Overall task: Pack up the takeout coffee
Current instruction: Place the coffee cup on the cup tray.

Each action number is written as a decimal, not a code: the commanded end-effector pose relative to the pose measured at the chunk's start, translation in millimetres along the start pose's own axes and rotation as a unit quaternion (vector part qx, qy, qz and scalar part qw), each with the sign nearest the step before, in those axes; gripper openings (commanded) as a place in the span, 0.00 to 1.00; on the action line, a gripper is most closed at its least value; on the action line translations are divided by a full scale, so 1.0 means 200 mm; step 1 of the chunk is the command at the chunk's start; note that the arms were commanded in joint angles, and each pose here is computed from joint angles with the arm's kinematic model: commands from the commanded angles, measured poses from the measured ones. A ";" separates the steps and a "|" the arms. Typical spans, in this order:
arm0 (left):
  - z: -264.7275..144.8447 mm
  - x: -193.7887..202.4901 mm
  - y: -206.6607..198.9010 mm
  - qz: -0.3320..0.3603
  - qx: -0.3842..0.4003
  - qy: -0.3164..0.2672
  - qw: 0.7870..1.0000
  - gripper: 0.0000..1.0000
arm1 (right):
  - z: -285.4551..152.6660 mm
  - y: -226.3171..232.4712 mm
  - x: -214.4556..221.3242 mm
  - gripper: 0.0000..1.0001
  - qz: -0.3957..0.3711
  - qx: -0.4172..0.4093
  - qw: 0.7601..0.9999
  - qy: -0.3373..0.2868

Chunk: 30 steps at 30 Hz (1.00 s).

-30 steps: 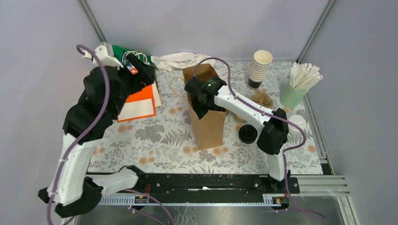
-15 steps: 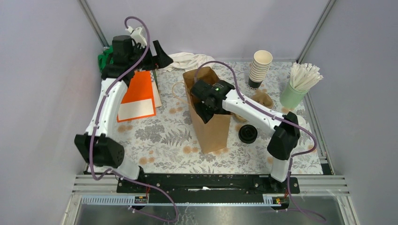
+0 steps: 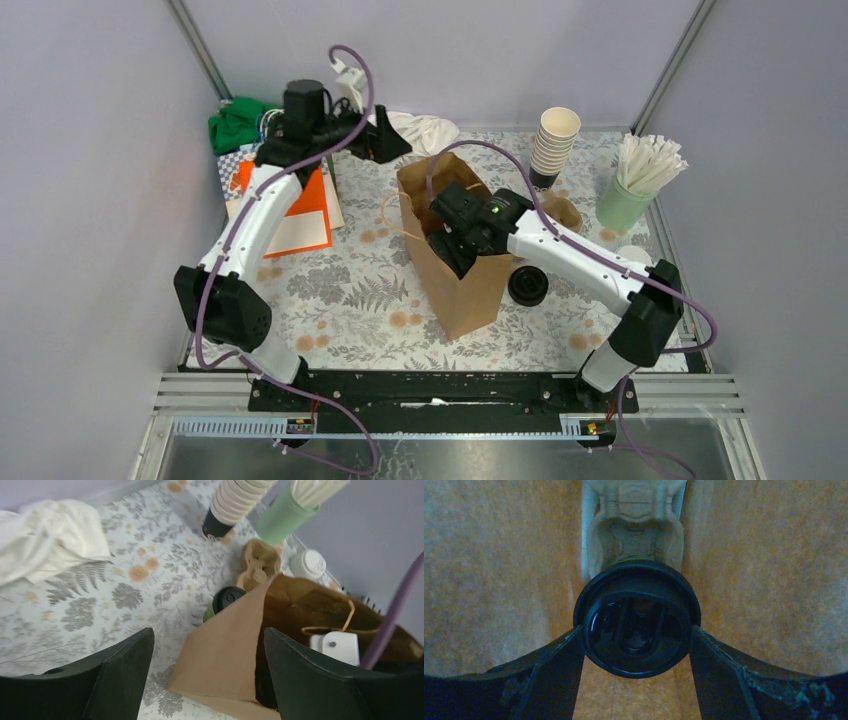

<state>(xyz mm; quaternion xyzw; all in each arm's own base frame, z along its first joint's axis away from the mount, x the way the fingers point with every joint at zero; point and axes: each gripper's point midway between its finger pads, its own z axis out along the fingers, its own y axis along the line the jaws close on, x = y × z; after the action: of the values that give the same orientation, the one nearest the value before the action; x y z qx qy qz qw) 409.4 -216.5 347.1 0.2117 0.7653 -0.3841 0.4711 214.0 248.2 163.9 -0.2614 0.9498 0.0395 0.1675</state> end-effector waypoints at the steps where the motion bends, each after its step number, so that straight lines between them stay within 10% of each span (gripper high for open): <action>1: 0.06 0.07 -0.18 0.070 0.023 -0.018 0.997 0.84 | -0.05 0.00 -0.05 0.24 -0.010 -0.014 0.999 -0.038; 11: 0.13 0.12 -0.15 0.077 -0.009 0.015 0.997 0.63 | 0.00 -0.03 -0.01 0.22 -0.033 -0.003 0.999 -0.033; 17: 0.13 0.14 -0.14 0.100 -0.043 0.026 0.994 0.29 | 0.00 -0.06 -0.01 0.22 -0.023 0.011 0.999 -0.040; 26: 0.11 0.19 -0.21 0.121 -0.041 0.045 0.991 0.39 | -0.05 -0.01 0.00 0.25 -0.044 -0.032 0.997 -0.051; 30: 0.10 0.22 -0.19 0.126 -0.062 0.048 0.989 0.08 | -0.05 -0.03 0.04 0.23 -0.058 -0.025 0.997 -0.033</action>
<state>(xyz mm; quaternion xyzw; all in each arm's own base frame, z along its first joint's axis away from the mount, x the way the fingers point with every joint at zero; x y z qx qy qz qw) 376.5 -264.5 296.2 0.2904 0.7905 -0.2906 0.4543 210.9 243.6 163.4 -0.3015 0.9314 0.0591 0.1955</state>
